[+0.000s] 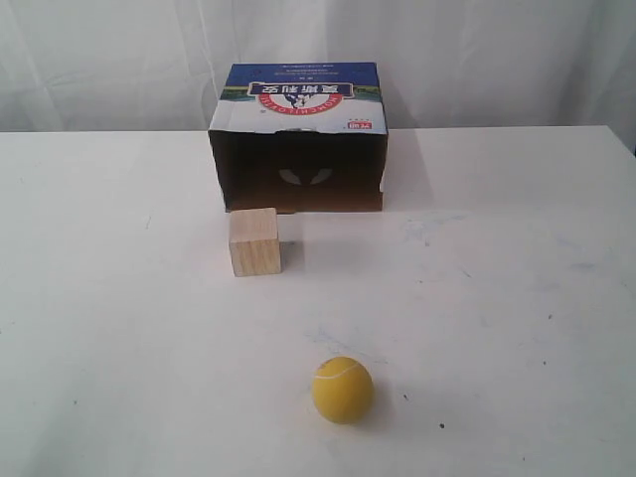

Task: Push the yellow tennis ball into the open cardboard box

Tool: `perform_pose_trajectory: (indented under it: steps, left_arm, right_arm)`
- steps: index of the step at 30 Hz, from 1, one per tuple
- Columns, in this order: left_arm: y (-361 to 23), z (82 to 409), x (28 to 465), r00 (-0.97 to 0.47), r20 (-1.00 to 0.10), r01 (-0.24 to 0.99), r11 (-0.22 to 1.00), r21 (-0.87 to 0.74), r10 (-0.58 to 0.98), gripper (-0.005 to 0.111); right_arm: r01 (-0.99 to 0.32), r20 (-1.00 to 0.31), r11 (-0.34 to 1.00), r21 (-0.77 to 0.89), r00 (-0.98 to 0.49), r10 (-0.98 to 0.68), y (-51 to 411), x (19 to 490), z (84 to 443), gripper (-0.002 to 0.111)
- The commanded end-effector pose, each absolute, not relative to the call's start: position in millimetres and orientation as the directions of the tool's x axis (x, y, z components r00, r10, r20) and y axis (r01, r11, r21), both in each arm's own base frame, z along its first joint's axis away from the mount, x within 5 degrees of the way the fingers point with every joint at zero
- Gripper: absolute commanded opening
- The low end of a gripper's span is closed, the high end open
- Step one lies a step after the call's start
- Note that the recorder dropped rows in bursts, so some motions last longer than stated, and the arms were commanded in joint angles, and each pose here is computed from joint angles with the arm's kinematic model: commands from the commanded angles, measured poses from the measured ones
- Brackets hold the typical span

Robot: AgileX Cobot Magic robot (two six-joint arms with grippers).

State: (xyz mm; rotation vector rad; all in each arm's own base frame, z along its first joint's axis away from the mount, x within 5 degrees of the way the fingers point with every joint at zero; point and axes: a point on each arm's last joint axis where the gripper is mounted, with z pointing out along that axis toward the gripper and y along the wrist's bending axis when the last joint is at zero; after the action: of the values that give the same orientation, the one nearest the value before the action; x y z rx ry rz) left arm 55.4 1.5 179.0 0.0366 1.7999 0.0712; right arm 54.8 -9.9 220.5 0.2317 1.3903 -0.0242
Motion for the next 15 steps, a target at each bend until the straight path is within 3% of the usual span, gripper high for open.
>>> perform_pose_trajectory:
  steps: [1, 4, 7, 9, 11, 12, 13, 14, 15]
  left_arm:
    - [1, 179, 55, -0.220, -0.973, -0.008, 0.997, 0.074, 0.070, 0.000]
    - [1, 179, 55, -0.220, -0.973, -0.008, 0.997, 0.074, 0.070, 0.000]
    - [1, 179, 55, -0.220, -0.973, -0.008, 0.997, 0.074, 0.070, 0.000]
    - [1, 179, 55, -0.220, -0.973, -0.008, 0.997, 0.074, 0.070, 0.000]
    - [1, 179, 55, -0.220, -0.973, -0.008, 0.997, 0.074, 0.070, 0.000]
    - [1, 179, 55, -0.220, -0.973, -0.008, 0.997, 0.074, 0.070, 0.000]
    - [1, 179, 55, -0.220, -0.973, -0.008, 0.997, 0.074, 0.070, 0.000]
    - [1, 179, 55, -0.220, -0.973, -0.008, 0.997, 0.074, 0.070, 0.000]
    - [1, 179, 55, -0.220, -0.973, -0.008, 0.997, 0.074, 0.070, 0.000]
  right_arm:
    - [-0.104, -0.664, 0.796, 0.596, 0.493, 0.561, -14, 45, 246, 0.000]
    - [-0.335, -0.399, 0.594, 0.731, 0.497, 0.771, -14, 39, 256, 0.000]
    - [-0.478, -0.252, 0.537, 0.695, 0.538, 0.805, -17, 31, 270, 0.000]
    - [-0.598, -0.204, 0.541, 0.592, 0.538, 0.818, -13, 29, 323, 0.000]
    - [-0.535, -0.524, 0.769, 0.350, 0.568, 0.634, 8, 55, 391, 0.000]
    - [-0.407, -0.793, 0.906, 0.118, 0.510, 0.333, 19, 94, 418, 0.000]
    - [-0.361, -0.890, 0.931, 0.054, 0.405, 0.209, 19, 121, 423, 0.000]
    - [-0.267, -0.987, 0.963, 0.041, 0.141, 0.081, 6, 179, 416, 0.000]
    - [-0.163, -0.998, 0.986, -0.034, -0.042, -0.042, -10, 216, 399, 0.000]
